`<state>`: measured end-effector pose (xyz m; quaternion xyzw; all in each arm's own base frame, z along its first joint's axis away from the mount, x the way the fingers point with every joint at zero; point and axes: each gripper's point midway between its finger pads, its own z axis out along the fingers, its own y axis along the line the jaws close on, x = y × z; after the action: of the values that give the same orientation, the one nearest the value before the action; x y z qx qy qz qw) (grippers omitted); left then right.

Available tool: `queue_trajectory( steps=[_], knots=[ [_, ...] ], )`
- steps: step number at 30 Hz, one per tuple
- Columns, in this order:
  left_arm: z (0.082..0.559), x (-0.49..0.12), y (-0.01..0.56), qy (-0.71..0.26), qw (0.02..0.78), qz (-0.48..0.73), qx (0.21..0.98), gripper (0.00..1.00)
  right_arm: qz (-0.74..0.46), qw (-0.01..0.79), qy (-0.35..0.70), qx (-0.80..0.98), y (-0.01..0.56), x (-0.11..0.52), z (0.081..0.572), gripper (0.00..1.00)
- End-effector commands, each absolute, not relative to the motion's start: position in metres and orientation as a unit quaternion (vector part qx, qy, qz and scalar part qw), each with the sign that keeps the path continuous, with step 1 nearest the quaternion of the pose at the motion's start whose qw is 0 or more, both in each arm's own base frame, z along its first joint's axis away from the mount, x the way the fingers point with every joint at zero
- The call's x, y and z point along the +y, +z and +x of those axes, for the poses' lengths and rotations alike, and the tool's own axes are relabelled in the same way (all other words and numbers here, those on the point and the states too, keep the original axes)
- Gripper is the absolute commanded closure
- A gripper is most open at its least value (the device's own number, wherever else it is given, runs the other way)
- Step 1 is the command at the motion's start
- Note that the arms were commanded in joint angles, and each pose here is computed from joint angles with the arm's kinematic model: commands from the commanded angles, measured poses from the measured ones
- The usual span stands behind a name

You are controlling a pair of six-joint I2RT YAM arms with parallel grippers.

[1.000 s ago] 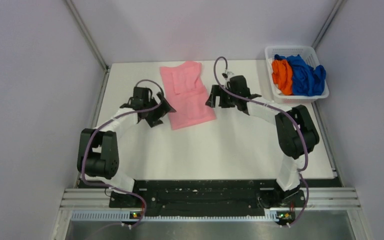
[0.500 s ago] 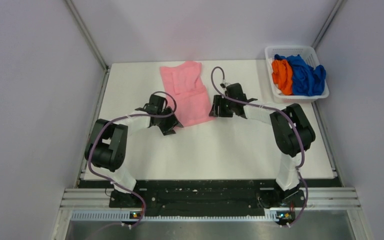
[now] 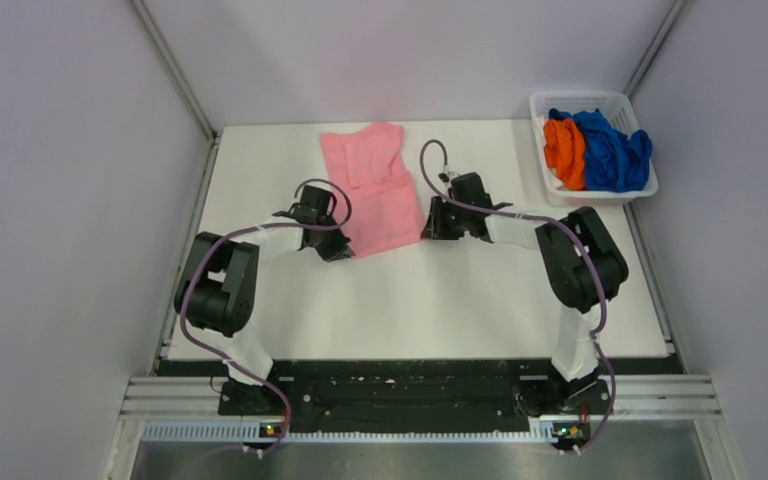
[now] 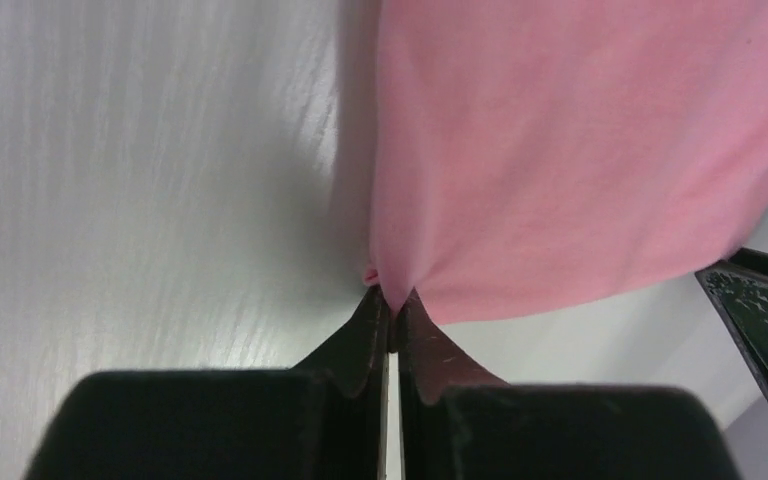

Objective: Fold and stack the t-shirts
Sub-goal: Grab one side of the 2/3 rectangular tshirt with both arms, then fold the long partially folded tshirt into a neat square

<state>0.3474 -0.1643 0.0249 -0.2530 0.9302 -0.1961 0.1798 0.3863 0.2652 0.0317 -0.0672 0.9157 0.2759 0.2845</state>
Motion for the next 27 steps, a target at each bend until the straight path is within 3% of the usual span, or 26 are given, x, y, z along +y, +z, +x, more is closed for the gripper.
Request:
queue_trajectory(
  steps=[1, 2, 3, 12, 17, 22, 27],
  knots=[
    [0.341, -0.154, 0.009, -0.164, 0.170, -0.260, 0.936, 1.00, -0.074, 0.239, 0.269, 0.930, 0.011, 0.265, 0.359, 0.85],
    [0.340, -0.154, 0.010, -0.165, 0.171, -0.259, 0.936, 1.00, -0.074, 0.237, 0.272, 0.930, 0.012, 0.266, 0.357, 0.99],
    [0.337, -0.155, 0.011, -0.167, 0.169, -0.258, 0.936, 1.00, -0.077, 0.236, 0.277, 0.928, 0.013, 0.267, 0.353, 1.00],
    [0.245, -0.154, 0.059, -0.169, 0.167, -0.206, 0.949, 1.00, -0.149, 0.186, 0.311, 0.920, 0.074, 0.240, 0.253, 1.00],
    [0.209, -0.157, 0.103, -0.199, 0.166, -0.178, 0.949, 1.00, -0.159, 0.144, 0.394, 0.894, 0.121, 0.241, 0.197, 1.00],
    [0.227, -0.175, 0.165, -0.270, 0.236, -0.133, 0.924, 1.00, -0.177, 0.211, 0.383, 0.882, 0.163, 0.234, 0.206, 1.00],
    [0.278, -0.180, 0.210, -0.279, 0.348, -0.115, 0.888, 1.00, -0.119, 0.307, 0.380, 0.865, 0.203, 0.226, 0.267, 1.00]
  ],
)
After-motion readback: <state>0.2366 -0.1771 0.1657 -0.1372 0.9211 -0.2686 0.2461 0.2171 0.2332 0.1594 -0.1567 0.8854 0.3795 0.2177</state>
